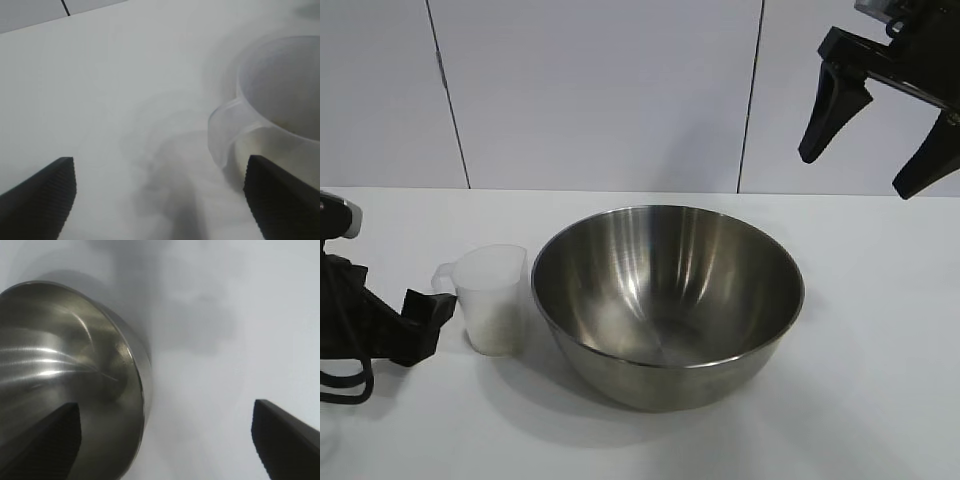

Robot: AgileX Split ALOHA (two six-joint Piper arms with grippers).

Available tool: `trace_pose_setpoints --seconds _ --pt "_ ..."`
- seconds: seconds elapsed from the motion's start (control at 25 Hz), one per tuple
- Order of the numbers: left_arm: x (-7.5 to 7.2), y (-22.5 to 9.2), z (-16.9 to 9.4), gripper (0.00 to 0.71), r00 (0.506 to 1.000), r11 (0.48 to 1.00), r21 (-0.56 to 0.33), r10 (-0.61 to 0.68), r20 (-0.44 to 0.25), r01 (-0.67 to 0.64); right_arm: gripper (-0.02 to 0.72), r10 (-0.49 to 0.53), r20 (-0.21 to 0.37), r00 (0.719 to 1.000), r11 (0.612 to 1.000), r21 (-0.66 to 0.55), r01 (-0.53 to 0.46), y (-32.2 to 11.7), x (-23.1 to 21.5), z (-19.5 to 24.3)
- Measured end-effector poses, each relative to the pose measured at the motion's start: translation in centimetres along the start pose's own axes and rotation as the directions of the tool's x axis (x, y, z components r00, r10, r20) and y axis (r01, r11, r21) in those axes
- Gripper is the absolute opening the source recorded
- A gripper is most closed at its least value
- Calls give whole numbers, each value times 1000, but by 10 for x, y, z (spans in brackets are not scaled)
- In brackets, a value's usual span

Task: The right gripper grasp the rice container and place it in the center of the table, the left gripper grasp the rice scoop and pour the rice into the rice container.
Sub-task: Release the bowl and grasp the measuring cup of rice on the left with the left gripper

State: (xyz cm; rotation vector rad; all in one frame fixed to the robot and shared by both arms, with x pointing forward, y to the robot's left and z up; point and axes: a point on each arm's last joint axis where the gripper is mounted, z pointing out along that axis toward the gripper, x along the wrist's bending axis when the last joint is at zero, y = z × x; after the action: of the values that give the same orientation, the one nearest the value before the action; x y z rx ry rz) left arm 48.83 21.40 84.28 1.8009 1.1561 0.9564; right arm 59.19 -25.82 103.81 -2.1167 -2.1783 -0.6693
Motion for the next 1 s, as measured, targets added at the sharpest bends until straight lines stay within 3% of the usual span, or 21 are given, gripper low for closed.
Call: trace_pose_setpoints --seconds 0.2,1.0 --pt "-1 -9 4 654 1000 999 35 -24 -5 25 639 0 0 1000 1000 -1 0 0 0 0" --pt "-1 8 23 643 998 997 -44 -69 -15 68 638 0 1 1000 1000 -6 0 1 0 0"
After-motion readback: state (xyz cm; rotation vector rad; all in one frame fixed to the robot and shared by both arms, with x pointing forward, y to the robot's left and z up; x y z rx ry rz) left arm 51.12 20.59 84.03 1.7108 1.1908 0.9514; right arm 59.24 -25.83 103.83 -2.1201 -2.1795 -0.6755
